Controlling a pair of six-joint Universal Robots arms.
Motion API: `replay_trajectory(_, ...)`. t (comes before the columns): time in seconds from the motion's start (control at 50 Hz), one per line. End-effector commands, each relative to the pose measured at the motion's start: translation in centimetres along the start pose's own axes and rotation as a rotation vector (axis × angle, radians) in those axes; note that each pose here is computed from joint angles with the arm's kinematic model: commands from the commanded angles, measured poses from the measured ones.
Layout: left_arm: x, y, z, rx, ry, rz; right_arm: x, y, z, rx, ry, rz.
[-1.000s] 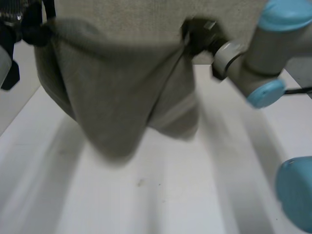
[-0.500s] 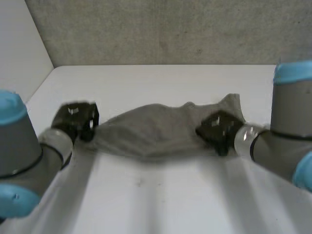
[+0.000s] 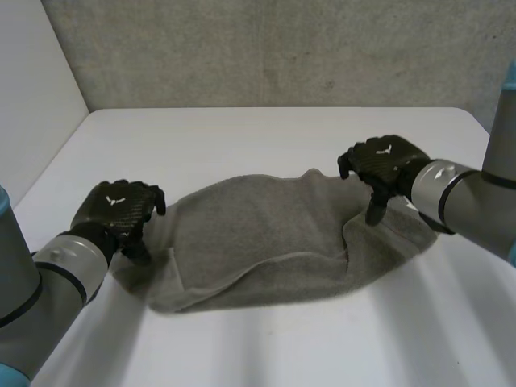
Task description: Fold the towel.
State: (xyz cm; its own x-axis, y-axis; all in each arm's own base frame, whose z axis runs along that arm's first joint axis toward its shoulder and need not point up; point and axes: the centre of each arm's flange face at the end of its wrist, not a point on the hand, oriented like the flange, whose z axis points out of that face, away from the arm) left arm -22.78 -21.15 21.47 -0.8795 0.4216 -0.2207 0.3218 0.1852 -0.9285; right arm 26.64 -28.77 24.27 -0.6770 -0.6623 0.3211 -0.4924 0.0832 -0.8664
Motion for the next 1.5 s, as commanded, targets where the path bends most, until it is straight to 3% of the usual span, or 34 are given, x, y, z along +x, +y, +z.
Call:
replay_trajectory(0.02, -0.2, -2.0, 0.2, 0.07, -0.011, 0.125, 0.7, 0.4, 2.4, -0.044, -0.033, -0.021)
replay_trajectory(0.16, -0.3, -2.5, 0.7, 0.073, -0.012, 0.129, 0.7, 1.6, 4.6, -0.109, -0.074, -0.111)
replay_trajectory(0.44, 1.5, 1.3, -1.4, -0.095, 0.112, 0.14, 2.9, 4.3, 8.2, -0.148, -0.041, -0.307)
replay_trajectory(0.5, 1.8, 2.1, -1.7, -0.115, 0.132, 0.168, 3.1, 5.0, 8.6, -0.161, -0.045, -0.343)
replay_trajectory(0.6, 1.7, 3.3, -1.5, -0.145, 0.163, 0.323, 3.8, 6.3, 9.0, -0.187, -0.048, -0.39)
replay_trajectory(0.7, 0.6, 4.5, -0.8, -0.186, 0.143, 0.387, 4.2, 7.3, 9.4, -0.203, -0.056, -0.389)
replay_trajectory(1.06, 0.7, 6.8, 1.4, -0.216, 0.183, 0.38, 4.3, 8.8, 10.2, -0.207, -0.058, -0.377)
replay_trajectory(1.34, 0.1, 6.1, 2.4, -0.151, 0.138, 0.385, 6.1, 6.9, 9.7, -0.133, 0.034, -0.34)
replay_trajectory(1.5, -0.2, 5.3, 3.4, -0.094, 0.105, 0.393, 7.4, 5.6, 7.5, -0.133, 0.069, -0.316)
